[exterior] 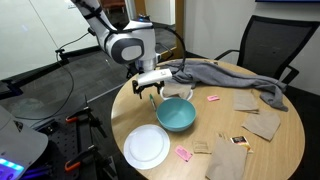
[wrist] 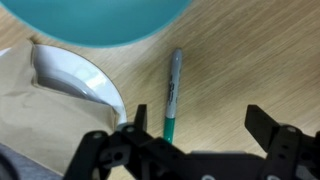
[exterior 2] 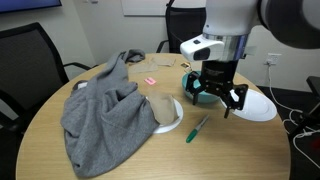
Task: Put the pen in the teal bowl
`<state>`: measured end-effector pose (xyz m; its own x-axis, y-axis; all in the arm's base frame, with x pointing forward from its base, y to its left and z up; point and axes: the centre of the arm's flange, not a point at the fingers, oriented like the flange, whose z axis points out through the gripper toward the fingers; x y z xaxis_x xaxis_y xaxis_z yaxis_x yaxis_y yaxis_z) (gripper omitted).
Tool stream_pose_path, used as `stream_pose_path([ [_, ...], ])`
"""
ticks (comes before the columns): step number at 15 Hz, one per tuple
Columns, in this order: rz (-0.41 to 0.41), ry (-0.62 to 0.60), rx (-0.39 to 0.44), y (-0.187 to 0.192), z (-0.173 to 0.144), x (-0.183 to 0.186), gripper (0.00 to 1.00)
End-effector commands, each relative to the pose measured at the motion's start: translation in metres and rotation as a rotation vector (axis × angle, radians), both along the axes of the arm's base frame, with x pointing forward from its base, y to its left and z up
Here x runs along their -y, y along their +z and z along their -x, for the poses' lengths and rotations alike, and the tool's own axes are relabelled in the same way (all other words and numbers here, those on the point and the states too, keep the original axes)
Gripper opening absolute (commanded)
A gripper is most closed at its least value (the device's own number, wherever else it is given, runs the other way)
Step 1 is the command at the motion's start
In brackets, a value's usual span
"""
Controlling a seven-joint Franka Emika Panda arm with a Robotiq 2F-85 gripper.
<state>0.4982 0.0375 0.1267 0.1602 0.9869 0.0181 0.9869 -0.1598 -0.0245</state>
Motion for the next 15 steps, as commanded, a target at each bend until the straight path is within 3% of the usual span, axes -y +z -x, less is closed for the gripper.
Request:
stream_pose_path([
  [1, 0.021, -0.02, 0.028, -0.016, -0.001, -0.003, 1.0],
  [7, 0.03, 0.0, 0.022, -0.034, -0.006, -0.01, 1.0],
  [12, 0.023, 0.017, 0.02, -0.044, -0.014, -0.013, 0.8],
  [13, 0.021, 0.017, 0.019, -0.046, -0.014, -0.013, 0.84],
  [15, 0.019, 0.017, 0.02, -0.05, -0.014, -0.015, 0.78],
])
